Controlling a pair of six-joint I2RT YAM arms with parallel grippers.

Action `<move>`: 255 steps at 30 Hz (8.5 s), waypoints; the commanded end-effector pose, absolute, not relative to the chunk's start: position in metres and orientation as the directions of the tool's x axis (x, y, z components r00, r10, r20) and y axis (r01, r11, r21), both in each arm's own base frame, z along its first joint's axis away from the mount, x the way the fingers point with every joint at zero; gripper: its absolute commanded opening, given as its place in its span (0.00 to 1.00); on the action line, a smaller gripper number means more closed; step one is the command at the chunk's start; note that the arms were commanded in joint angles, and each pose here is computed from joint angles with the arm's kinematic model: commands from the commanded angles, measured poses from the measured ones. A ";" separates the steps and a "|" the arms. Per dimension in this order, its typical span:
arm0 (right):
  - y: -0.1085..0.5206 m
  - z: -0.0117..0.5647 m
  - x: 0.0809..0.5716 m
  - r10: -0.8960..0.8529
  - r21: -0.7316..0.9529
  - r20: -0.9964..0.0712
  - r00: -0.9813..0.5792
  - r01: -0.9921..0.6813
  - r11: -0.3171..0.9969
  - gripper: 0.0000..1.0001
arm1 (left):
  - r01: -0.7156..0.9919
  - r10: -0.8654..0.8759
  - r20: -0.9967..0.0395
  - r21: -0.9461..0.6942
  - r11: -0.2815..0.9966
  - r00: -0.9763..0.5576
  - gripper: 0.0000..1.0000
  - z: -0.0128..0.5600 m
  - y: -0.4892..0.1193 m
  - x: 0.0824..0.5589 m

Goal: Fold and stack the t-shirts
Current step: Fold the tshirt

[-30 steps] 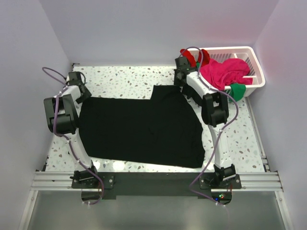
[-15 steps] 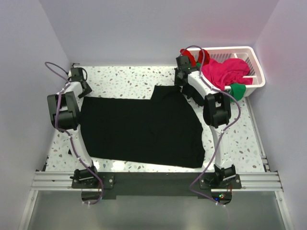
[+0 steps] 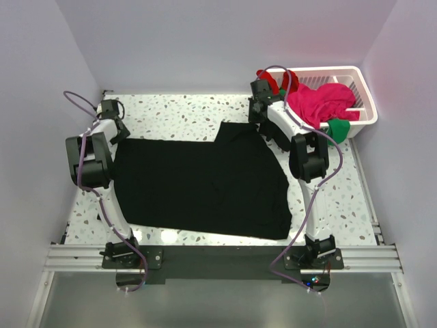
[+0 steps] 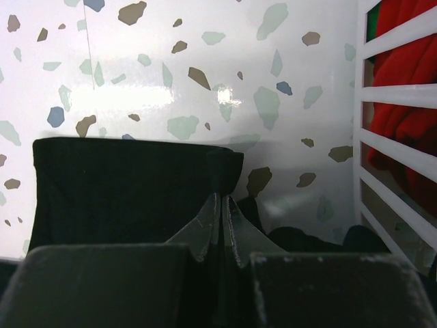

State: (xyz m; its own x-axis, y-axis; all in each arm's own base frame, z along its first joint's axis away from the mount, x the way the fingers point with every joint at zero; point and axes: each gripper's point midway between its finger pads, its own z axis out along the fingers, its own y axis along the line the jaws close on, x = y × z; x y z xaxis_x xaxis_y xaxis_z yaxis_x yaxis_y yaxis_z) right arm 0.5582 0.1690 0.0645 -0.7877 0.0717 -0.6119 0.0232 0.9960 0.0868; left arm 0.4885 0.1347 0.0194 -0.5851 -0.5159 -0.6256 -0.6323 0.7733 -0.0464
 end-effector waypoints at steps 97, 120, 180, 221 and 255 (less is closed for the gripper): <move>0.179 0.125 0.231 -0.039 0.307 -0.260 -0.965 -0.120 0.944 0.00 | -0.540 -0.405 -0.549 0.103 0.836 -0.731 0.15 0.077 0.138 0.377; 0.231 0.114 0.306 -0.065 0.349 -0.374 -0.925 -0.206 0.914 0.54 | -0.327 -0.463 -0.546 -0.332 0.885 -0.698 0.66 0.076 0.023 0.415; 0.270 0.094 0.270 -0.189 0.403 -0.246 -0.951 -0.277 0.872 0.00 | -0.349 -0.437 -0.403 -0.276 0.896 -0.804 0.77 0.015 0.020 0.388; 0.272 0.102 0.248 -0.286 0.240 -0.245 -0.926 -0.344 0.908 0.45 | -0.306 -0.395 -0.514 -0.253 0.918 -0.761 0.78 0.053 0.028 0.396; 0.236 0.004 0.409 -0.069 -0.084 -0.297 -0.952 -0.046 0.995 0.58 | -0.467 -0.575 -0.378 -0.345 0.815 -0.725 0.79 0.026 0.051 0.336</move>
